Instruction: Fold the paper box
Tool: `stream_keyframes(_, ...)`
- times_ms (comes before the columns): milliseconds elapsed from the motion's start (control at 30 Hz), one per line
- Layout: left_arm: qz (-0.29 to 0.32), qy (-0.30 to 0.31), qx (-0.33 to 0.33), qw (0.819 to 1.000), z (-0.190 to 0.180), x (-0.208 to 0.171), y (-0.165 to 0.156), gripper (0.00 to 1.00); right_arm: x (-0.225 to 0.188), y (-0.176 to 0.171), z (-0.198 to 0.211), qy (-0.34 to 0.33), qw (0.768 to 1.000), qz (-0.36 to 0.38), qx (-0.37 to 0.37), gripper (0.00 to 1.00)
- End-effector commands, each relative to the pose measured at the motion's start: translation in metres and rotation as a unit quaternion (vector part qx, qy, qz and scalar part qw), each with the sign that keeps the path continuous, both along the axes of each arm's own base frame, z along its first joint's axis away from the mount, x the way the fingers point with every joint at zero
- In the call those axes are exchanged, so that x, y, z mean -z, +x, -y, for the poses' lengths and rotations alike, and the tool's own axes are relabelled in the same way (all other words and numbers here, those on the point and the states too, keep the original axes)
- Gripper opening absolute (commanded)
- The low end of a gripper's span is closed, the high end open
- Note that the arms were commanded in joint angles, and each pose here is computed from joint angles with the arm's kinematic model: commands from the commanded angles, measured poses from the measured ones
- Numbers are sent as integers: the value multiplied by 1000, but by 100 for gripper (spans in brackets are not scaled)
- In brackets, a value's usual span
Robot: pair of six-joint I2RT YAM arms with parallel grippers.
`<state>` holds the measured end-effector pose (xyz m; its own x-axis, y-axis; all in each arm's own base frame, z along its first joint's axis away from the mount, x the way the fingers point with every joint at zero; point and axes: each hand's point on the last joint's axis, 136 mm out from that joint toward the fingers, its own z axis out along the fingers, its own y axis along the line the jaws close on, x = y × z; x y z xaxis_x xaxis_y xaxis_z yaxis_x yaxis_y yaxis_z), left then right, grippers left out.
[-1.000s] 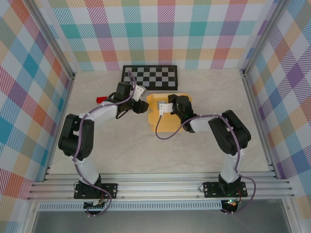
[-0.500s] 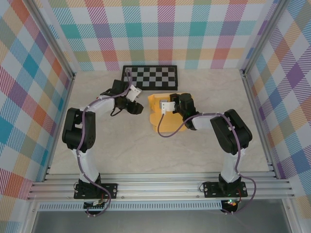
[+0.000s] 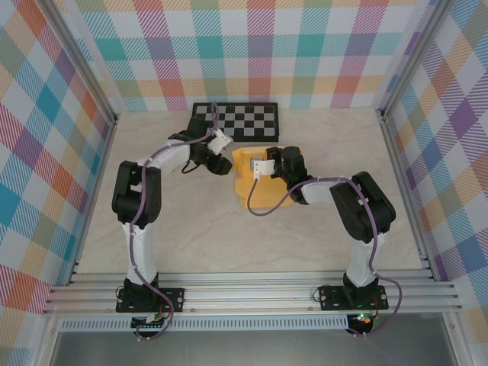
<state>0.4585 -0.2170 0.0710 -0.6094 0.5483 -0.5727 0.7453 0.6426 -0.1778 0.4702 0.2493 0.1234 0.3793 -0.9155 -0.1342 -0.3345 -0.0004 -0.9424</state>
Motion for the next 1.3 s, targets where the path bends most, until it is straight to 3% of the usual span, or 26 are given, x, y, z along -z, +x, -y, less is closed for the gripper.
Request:
stream_keyframes(0,-15,28,15,999,2,16,-4,53,2,3,-4,5,1000,-4,-10,0)
stream_keyframes(200,-2,39,38,999,18,13,-8,52,3,1,-4,5,1000,-6,-11,0)
stream_keyframes(567,9,-25,25,999,57,-9,-2,47,10,-3,-6,-8,1000,-10,-16,0)
stream_keyframes(767,11,-43,-83,996,58,-13,19,44,12,-4,-5,-10,1000,-11,-13,0)
stream_keyframes(967,40,-73,-208,975,46,-15,37,41,15,-7,-5,-10,1000,-14,-7,0)
stream_keyframes(1267,121,-75,-230,963,86,-29,26,40,21,-17,-15,-13,1000,-21,-4,0)
